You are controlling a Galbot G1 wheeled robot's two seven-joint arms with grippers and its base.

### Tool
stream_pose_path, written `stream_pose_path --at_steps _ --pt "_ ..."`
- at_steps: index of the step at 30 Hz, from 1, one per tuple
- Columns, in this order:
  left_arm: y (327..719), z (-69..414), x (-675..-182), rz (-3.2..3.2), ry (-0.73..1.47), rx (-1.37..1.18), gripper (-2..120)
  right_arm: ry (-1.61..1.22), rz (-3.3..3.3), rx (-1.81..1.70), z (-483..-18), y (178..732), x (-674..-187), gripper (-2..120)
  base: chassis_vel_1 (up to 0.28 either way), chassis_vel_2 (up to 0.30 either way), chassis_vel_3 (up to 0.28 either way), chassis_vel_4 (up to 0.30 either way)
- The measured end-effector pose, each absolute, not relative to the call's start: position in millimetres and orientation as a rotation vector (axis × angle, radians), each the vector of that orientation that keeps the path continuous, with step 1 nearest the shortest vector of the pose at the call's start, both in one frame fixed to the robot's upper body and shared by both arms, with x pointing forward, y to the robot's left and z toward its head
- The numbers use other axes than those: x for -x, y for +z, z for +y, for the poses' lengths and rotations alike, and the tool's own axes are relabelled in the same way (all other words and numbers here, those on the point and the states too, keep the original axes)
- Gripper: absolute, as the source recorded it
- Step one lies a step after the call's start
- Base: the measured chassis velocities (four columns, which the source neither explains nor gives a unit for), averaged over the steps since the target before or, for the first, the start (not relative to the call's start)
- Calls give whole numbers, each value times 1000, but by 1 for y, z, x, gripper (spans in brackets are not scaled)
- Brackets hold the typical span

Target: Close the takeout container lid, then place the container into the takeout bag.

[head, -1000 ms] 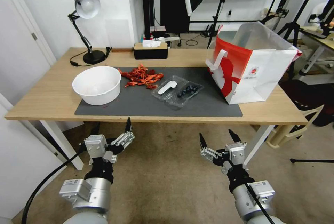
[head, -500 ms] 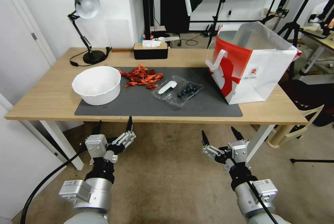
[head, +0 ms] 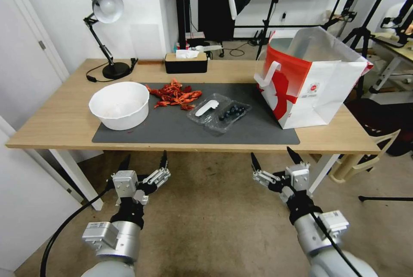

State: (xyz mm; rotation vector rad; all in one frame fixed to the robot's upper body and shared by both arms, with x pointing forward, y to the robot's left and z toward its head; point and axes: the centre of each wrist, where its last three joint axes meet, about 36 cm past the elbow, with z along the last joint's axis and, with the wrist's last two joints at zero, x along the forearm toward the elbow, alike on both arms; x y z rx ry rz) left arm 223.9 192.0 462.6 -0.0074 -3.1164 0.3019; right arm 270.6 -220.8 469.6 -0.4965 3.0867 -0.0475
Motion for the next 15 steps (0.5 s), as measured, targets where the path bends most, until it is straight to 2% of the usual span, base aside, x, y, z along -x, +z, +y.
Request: stream_pose_path --at_steps 10,15 --pt "454 191 -224 -3119 290 -56 100 -127 3081 619 -221 454 -323 100 0 0 0 0" --pt "449 192 -224 -3114 287 -97 100 -235 3121 622 -199 448 -354 100 0 0 0 0"
